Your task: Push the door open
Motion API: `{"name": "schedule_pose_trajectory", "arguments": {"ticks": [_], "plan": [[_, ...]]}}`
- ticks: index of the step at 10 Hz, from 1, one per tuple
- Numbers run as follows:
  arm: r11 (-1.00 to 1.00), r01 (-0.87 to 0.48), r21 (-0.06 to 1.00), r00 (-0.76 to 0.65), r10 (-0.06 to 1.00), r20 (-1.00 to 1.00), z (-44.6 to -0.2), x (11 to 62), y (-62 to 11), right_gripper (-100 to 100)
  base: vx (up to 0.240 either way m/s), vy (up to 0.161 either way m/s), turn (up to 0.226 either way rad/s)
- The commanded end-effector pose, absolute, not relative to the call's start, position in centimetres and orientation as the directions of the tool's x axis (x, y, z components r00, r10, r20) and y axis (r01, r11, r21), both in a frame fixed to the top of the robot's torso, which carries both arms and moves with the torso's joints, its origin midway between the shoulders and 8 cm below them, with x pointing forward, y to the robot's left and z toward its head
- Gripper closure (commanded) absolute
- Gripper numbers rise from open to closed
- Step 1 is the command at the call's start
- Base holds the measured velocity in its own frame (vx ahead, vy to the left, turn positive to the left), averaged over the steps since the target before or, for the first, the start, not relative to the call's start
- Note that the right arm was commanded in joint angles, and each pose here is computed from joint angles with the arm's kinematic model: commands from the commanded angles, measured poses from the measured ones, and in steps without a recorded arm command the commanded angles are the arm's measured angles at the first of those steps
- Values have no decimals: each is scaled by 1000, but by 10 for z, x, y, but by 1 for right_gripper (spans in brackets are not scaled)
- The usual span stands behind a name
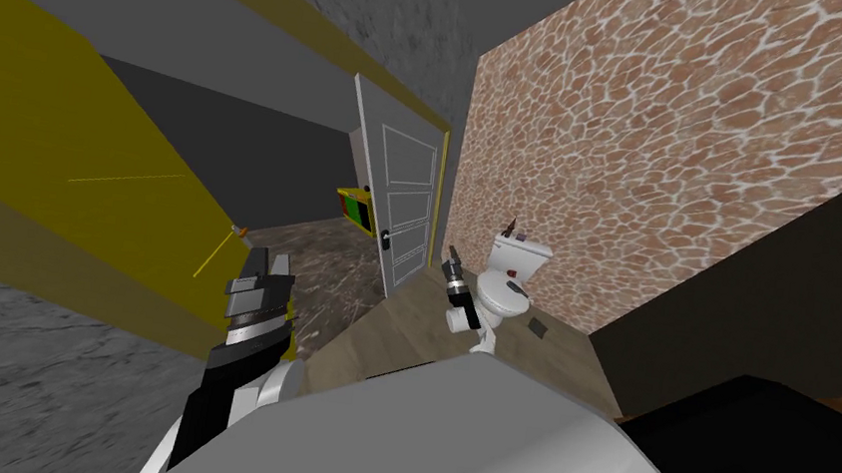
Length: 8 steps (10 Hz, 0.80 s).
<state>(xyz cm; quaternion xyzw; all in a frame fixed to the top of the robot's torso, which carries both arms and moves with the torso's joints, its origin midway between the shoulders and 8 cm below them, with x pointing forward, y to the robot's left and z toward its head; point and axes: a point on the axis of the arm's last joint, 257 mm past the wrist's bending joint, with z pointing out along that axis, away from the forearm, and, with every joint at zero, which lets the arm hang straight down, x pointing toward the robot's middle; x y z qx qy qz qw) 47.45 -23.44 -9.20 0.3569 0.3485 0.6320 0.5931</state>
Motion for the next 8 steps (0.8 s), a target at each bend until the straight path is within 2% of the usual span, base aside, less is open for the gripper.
{"name": "schedule_pose_trajectory", "arguments": {"ticks": [1,8], "plan": [[-56,-484,874,-47,998,38,-101,480,-233,-100,56,-38,30],[-77,-403,912,-105,994,38,-140,518,-203,-100,72,-39,74]]}}
